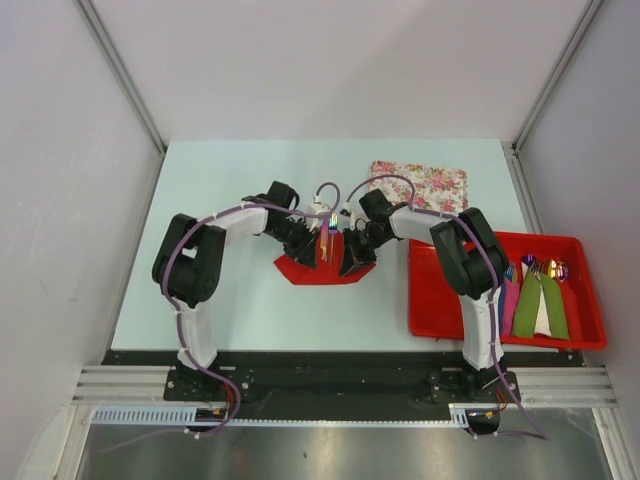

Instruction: Place the utensils on the paper napkin and roll it up

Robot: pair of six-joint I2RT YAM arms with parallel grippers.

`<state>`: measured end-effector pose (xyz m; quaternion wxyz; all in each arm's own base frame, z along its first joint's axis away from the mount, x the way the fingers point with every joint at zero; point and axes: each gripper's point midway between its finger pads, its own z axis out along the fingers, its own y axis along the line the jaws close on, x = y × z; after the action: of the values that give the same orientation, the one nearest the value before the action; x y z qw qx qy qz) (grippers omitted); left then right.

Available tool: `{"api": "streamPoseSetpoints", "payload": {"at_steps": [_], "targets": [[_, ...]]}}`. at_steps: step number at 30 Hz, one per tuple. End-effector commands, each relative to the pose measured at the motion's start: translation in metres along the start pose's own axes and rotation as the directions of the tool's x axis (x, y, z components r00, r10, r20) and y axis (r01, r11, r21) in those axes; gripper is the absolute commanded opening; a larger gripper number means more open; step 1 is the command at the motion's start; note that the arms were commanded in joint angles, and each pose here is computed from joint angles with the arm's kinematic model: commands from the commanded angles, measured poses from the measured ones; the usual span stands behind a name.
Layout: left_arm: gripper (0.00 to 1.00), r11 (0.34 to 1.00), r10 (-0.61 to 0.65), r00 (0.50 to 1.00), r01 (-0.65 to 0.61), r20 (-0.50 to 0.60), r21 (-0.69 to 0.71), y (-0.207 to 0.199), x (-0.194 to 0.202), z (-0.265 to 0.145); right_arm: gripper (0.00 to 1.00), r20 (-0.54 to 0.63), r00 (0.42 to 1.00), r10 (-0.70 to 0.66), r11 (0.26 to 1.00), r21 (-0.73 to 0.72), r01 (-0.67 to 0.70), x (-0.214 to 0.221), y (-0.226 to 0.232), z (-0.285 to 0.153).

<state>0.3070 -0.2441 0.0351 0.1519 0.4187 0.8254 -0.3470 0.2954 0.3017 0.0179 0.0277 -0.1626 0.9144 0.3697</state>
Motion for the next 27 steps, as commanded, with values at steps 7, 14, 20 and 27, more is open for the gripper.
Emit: {"api": "streamPoseSetpoints", "payload": {"at_steps": [7,14,20,27], "targets": [[0.1,0.999,0.015,0.999,-0.016,0.033,0.038,-0.003,-0.019,0.001,0.11,0.07,0.997,-0.045,0.999,-0.013,0.046,-0.018,0.014,-0.015],[0.0,0.999,0.012,0.999,-0.013,0.037,0.035,-0.001,-0.022,0.004,0.39,0.078,0.996,-0.043,0.999,-0.016,0.044,-0.021,0.014,-0.019],[0.0,1.0,0.008,1.0,-0.008,0.026,0.014,0.004,-0.023,0.006,0.42,0.104,0.991,-0.09,0.996,-0.015,0.092,-0.025,0.02,-0.031],[0.0,1.0,-0.016,1.0,0.016,0.017,0.009,0.007,-0.025,0.011,0.39,0.111,0.989,-0.099,0.994,-0.034,0.103,-0.021,0.027,-0.035]]}}
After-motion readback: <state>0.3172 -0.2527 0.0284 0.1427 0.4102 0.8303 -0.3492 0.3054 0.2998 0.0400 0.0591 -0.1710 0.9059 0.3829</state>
